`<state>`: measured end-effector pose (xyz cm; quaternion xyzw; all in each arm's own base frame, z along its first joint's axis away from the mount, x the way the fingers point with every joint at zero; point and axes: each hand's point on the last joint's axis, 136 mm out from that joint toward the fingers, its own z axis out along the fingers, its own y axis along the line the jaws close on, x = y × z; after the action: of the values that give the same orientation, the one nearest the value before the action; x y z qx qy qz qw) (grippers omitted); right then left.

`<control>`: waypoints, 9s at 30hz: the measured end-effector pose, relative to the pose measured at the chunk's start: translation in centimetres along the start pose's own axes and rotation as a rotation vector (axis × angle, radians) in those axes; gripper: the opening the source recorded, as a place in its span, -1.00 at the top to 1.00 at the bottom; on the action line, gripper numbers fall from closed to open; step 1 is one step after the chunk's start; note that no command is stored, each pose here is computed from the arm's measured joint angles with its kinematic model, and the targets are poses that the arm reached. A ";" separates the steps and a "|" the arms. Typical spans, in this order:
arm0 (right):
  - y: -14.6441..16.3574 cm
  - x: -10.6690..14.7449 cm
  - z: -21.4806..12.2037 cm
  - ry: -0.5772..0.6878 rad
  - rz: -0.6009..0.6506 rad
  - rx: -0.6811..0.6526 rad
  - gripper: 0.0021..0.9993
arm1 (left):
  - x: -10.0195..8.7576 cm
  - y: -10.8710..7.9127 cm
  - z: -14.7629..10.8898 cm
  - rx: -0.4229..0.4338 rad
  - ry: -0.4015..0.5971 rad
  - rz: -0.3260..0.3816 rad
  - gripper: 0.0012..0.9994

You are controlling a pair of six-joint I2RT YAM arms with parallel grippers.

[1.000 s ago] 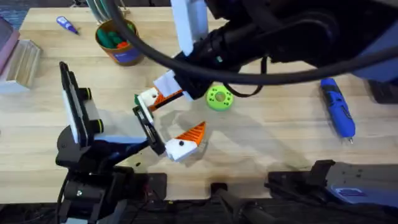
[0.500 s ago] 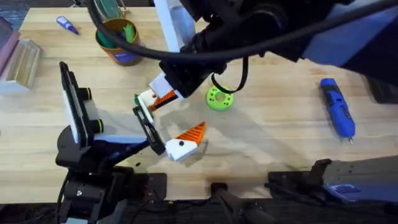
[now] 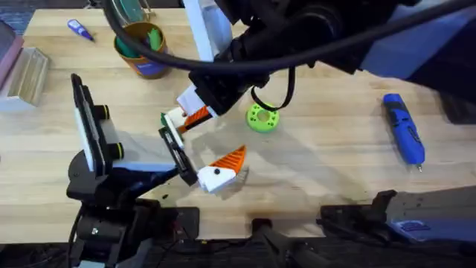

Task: Pick up the gripper from the table and insert it into the empty holder that is missing its gripper. Then pick up a screw, insert it into the mounting hole, and use the screwdriver to tighten it. Finally, clean up the table by picking up the vegetable and placing it into the bucket.

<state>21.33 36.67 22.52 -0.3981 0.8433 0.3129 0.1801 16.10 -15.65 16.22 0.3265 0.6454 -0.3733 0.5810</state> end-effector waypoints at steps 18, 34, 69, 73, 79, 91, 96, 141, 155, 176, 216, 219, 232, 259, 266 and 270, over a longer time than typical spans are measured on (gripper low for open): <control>1.1 0.4 0.5 0.011 -0.031 0.006 0.99 | 0.0 0.0 0.0 0.000 0.000 0.000 -0.97; 0.7 -0.9 1.4 -0.023 -0.046 0.015 0.99 | 0.0 0.0 0.0 0.000 0.000 -0.012 -0.97; 0.6 0.3 2.1 0.023 -0.118 0.084 0.99 | 0.1 -0.3 0.0 0.014 0.002 -0.013 -0.97; 0.5 0.5 2.0 0.035 -0.115 0.086 0.99 | 0.1 -0.5 0.0 0.026 0.004 -0.016 -0.97; 0.6 0.6 2.0 0.037 -0.114 0.086 0.99 | 0.1 -0.5 0.0 0.028 0.004 -0.018 -0.97; 0.5 0.7 1.9 0.043 -0.114 0.086 0.79 | 0.1 -0.5 0.0 0.028 0.004 -0.018 -0.97; 0.8 0.8 2.0 0.046 -0.125 0.082 -0.09 | 0.1 -0.5 0.0 0.027 0.004 -0.022 -0.97; -6.0 11.4 -13.8 -0.164 0.205 -0.260 -0.98 | 0.1 -0.5 0.0 0.027 0.003 -0.009 -0.92; -6.0 11.2 -13.8 -0.173 0.173 -0.262 -0.98 | 0.1 -0.5 0.0 0.027 0.003 0.001 0.98; -20.7 15.1 -13.5 -0.018 0.459 0.340 -0.98 | 0.1 -0.5 0.0 0.027 0.003 0.002 0.99; -36.9 35.6 -22.0 0.326 0.738 0.720 -0.98 | 0.1 -0.5 0.0 0.027 0.003 0.001 0.99; -36.9 36.2 -21.1 0.349 0.749 0.682 -0.99 | 0.1 -0.5 0.0 0.027 0.003 0.001 0.99; -37.2 36.4 -20.9 0.357 0.737 0.678 -0.22 | 0.1 -0.5 0.0 0.027 0.003 0.001 0.99; -35.4 29.4 -25.3 0.113 0.614 0.823 0.96 | 0.1 -0.5 0.0 0.027 0.003 0.001 0.99; -32.7 23.7 -27.4 -0.054 0.506 0.896 0.96 | 0.1 -0.5 0.0 0.026 0.003 0.001 0.99; -30.4 20.6 -28.7 -0.158 0.434 0.935 0.96 | 0.1 -0.5 0.0 0.026 0.003 0.001 0.99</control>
<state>30.91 -8.90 20.67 -0.0663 0.9400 -0.0377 0.3326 15.70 -15.91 16.19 0.3351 0.6412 -0.3808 0.5758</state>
